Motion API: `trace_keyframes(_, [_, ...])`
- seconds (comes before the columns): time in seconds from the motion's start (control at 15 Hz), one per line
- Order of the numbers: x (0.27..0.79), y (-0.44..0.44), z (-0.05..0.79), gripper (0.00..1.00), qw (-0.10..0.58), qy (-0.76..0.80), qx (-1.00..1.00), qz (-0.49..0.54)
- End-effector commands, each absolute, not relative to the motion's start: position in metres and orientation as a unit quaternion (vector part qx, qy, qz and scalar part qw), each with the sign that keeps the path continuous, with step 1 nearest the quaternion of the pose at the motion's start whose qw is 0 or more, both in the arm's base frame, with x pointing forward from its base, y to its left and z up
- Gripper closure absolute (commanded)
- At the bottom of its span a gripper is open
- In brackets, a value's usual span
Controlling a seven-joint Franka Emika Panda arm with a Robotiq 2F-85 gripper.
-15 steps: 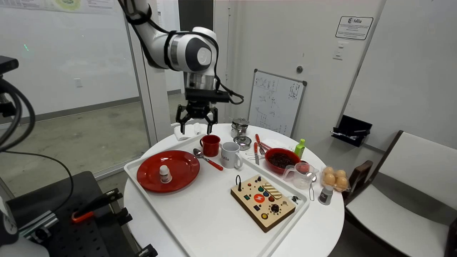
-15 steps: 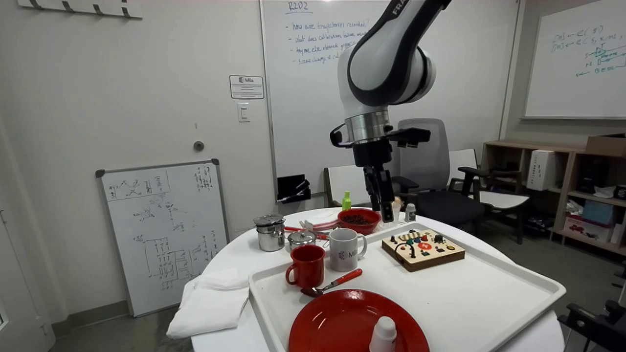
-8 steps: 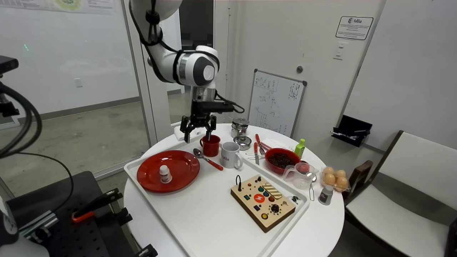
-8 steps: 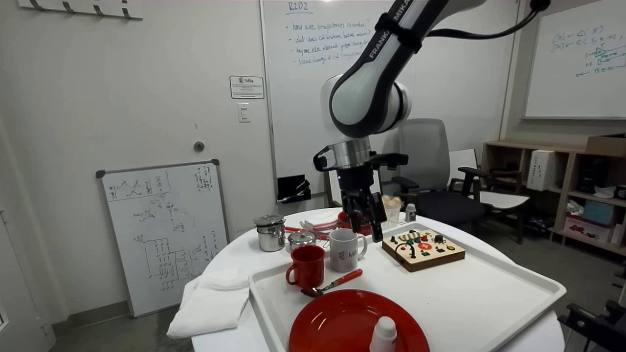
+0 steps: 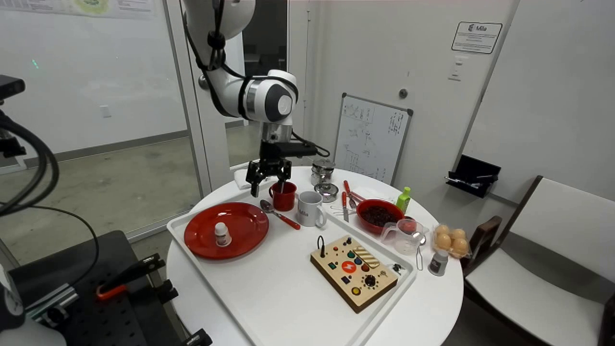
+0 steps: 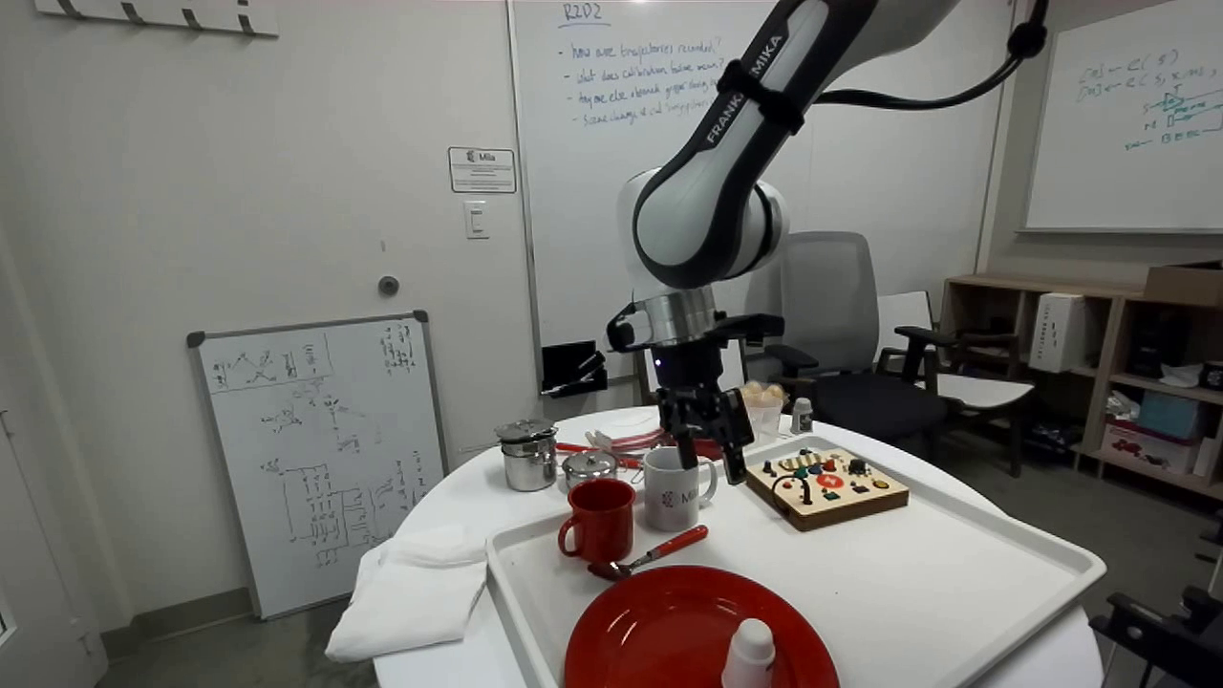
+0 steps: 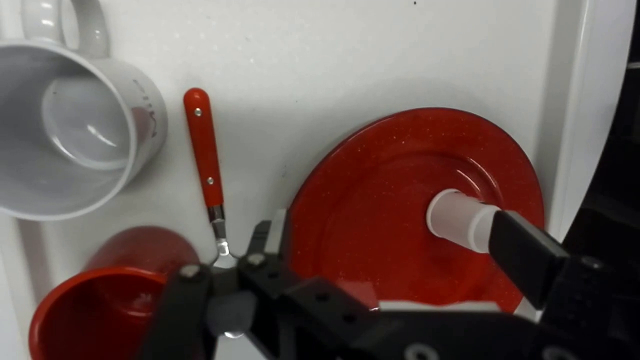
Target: Turn the spoon to a vertical position
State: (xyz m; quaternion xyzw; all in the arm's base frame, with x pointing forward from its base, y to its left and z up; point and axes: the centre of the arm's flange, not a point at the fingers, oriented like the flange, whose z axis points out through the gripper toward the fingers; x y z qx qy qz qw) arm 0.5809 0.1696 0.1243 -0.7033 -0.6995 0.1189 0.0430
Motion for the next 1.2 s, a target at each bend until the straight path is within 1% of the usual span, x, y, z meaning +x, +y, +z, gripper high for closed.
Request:
trace_keyframes(0.0, [0.581,0.173,0.122,0.00,0.026,-0.714,-0.693,0.098])
trace_keyframes(0.27, [0.598,0.181,0.115,0.00,-0.039,-0.757,-0.649,0.064])
trace_keyframes(0.4, [0.603,0.182,0.108,0.00,-0.052,-0.770,-0.634,0.060])
trace_keyframes(0.73, [0.602,0.182,0.090,0.00,-0.056,-0.791,-0.607,0.055])
trace_keyframes(1.13, [0.618,0.188,0.064,0.00,-0.061,-0.819,-0.568,0.052])
